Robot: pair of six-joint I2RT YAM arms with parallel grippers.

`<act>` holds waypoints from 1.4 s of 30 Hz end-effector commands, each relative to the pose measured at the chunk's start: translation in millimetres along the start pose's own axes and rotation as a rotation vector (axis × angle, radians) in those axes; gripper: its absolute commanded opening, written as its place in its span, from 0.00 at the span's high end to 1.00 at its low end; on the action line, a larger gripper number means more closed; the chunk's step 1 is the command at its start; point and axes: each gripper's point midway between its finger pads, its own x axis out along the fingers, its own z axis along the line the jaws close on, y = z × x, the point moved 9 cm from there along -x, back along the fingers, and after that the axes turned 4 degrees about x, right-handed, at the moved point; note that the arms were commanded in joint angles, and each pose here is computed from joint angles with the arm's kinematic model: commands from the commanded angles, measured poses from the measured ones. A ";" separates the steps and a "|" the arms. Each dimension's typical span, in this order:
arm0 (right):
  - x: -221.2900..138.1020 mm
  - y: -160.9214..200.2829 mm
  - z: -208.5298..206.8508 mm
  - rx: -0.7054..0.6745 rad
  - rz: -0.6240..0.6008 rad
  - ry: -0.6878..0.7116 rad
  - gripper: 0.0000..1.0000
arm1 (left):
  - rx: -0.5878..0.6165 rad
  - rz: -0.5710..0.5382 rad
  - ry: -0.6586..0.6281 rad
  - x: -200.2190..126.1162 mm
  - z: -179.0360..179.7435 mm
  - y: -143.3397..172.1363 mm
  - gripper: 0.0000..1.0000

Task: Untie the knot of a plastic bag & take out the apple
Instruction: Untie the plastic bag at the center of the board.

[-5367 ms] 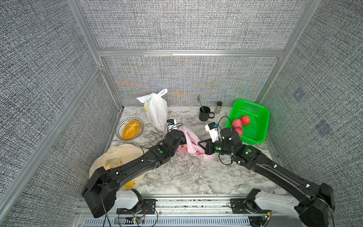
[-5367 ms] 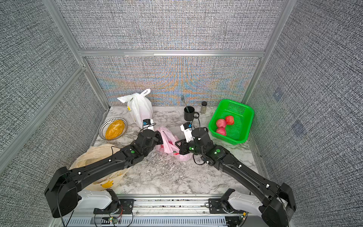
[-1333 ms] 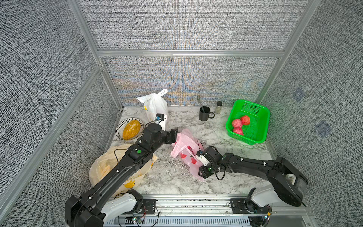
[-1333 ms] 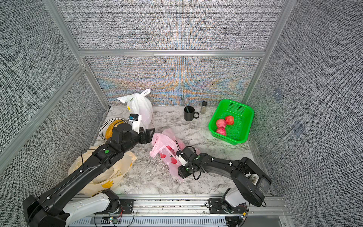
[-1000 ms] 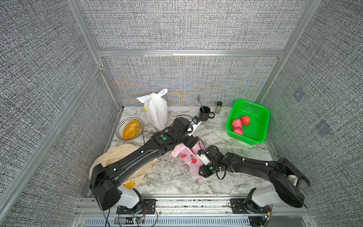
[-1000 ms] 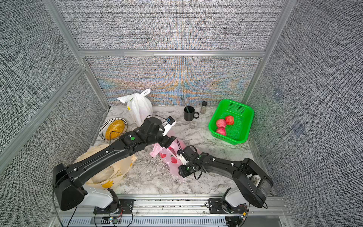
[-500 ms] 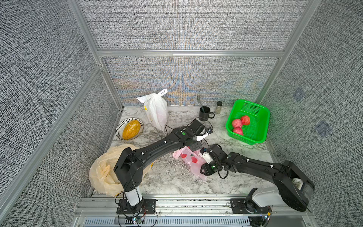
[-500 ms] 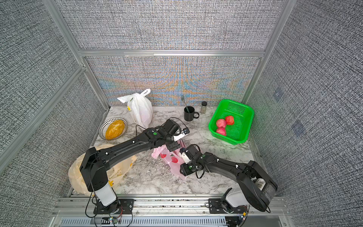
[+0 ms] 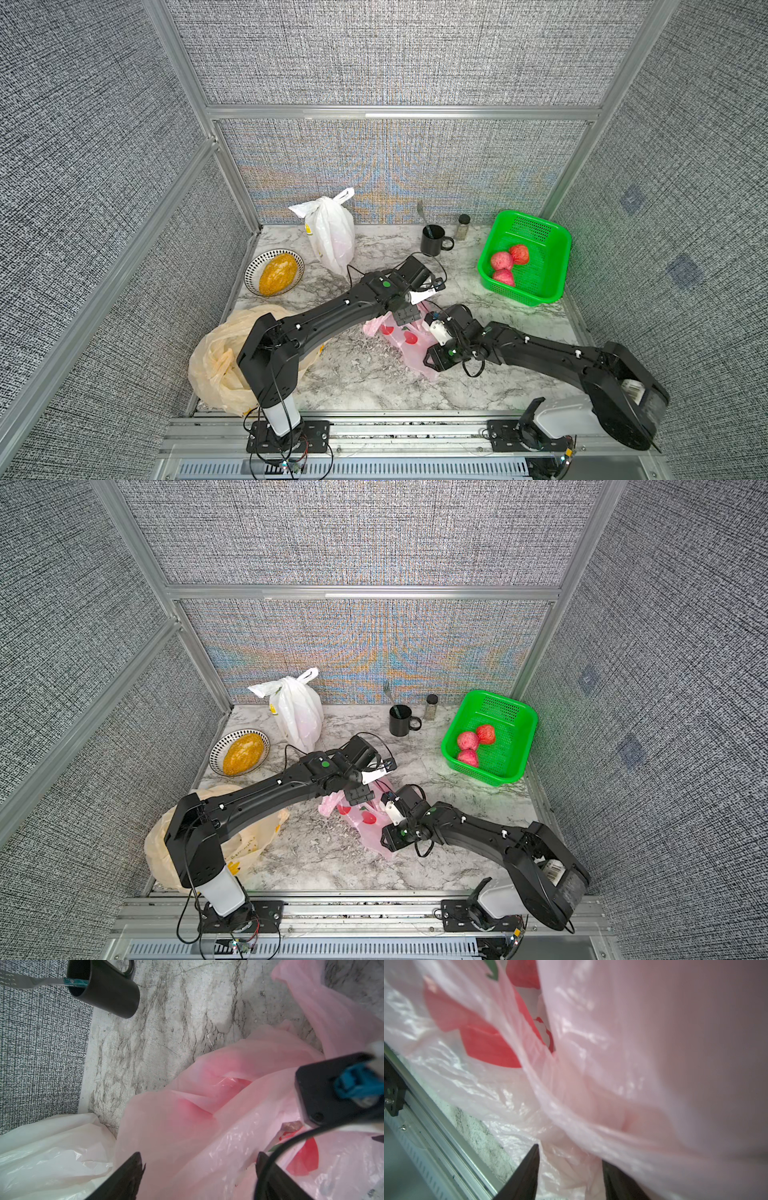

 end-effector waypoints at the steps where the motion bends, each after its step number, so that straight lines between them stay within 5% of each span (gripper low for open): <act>1: -1.2 -1.5 1.4 -0.009 -0.013 -0.009 0.50 | 0.041 0.072 0.001 13.9 -3.1 4.5 0.13; 11: -2.7 1.4 1.5 0.002 -0.018 -0.016 0.50 | -0.086 0.117 -0.290 38.0 36.3 -3.0 0.30; 13: -2.9 1.3 1.4 0.005 -0.020 -0.014 0.50 | -0.144 0.103 -0.310 35.2 45.5 -2.2 0.42; 16: -2.8 2.6 0.8 0.012 -0.018 -0.010 0.50 | -0.244 0.086 -0.307 31.6 56.5 2.0 0.77; 20: -3.0 2.8 -2.1 0.032 -0.023 0.017 0.50 | -0.399 0.104 -0.253 35.3 68.8 16.7 1.00; 28: -21.8 -10.8 -13.7 0.089 -0.108 0.159 0.41 | -0.758 -0.005 -0.054 21.5 73.6 29.7 1.00; 36: -96.8 -62.2 38.0 -0.081 -0.288 0.061 0.34 | -1.023 -0.105 0.098 12.7 70.2 29.7 1.00; 42: -107.4 -104.2 70.2 -0.184 -0.395 -0.002 0.35 | -1.116 -0.133 0.142 15.1 74.3 29.2 1.00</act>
